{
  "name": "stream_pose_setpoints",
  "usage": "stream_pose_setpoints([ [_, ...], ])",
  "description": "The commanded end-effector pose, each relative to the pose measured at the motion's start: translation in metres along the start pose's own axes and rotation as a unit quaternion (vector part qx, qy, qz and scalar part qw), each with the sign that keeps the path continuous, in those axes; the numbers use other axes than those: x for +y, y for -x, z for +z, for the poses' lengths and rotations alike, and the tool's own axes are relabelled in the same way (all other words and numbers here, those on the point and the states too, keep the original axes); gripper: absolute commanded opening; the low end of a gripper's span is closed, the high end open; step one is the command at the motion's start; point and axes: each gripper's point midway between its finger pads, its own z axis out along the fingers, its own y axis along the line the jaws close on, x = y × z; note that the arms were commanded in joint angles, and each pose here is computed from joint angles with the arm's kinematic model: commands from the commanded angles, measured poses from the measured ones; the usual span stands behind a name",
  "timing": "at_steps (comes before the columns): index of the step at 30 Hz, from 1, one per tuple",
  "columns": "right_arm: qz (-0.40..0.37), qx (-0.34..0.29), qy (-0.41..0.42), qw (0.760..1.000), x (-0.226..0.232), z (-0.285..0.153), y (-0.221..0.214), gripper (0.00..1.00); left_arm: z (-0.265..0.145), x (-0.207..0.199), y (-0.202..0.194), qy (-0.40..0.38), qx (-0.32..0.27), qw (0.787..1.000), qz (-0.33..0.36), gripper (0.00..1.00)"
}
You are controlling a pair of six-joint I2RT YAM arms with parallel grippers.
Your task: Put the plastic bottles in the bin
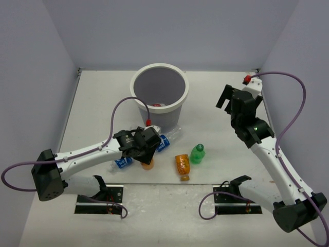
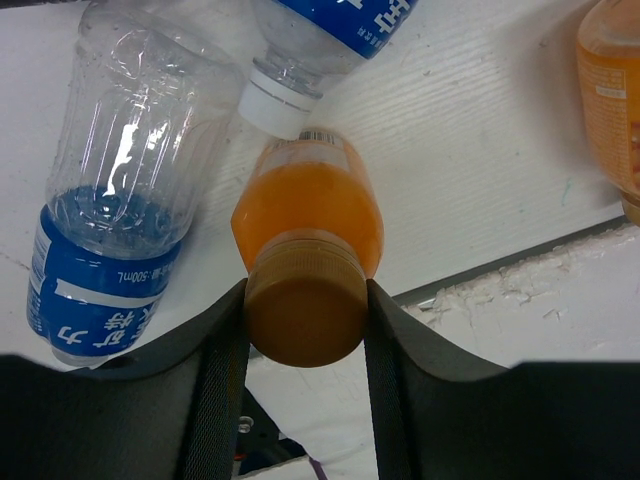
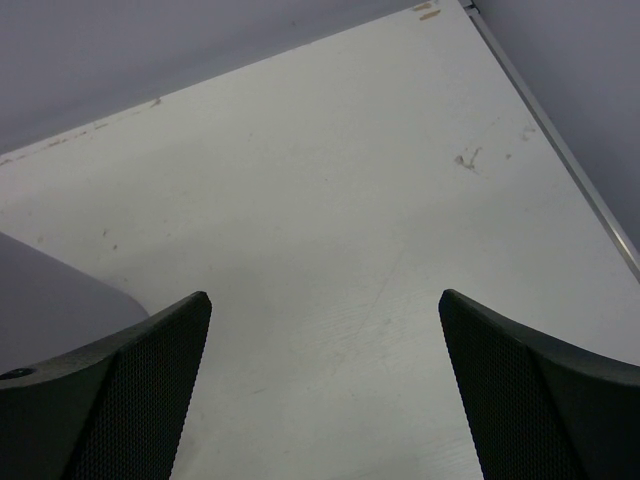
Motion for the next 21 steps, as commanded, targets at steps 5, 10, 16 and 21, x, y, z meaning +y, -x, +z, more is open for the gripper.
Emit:
stream_pose_setpoints([
  [5, 0.011, -0.002, -0.005, 1.0, -0.002, -0.001, 0.001, 0.99, -0.017, -0.015, 0.017, -0.022, -0.027, 0.999, 0.007, 0.0],
  [10, 0.028, 0.025, 0.006, 0.999, -0.008, -0.007, -0.027, 0.99, -0.065, -0.048, 0.059, -0.119, -0.125, 0.985, 0.017, 0.0],
  [16, 0.03, 0.05, 0.096, 0.994, 0.004, -0.032, -0.05, 0.99, -0.174, -0.088, 0.118, -0.276, -0.284, 0.918, 0.032, 0.0],
  [21, 0.041, 0.019, 0.266, 0.963, 0.041, -0.07, -0.047, 0.99, -0.233, -0.086, 0.152, -0.301, -0.372, 0.878, 0.003, 0.0],
])
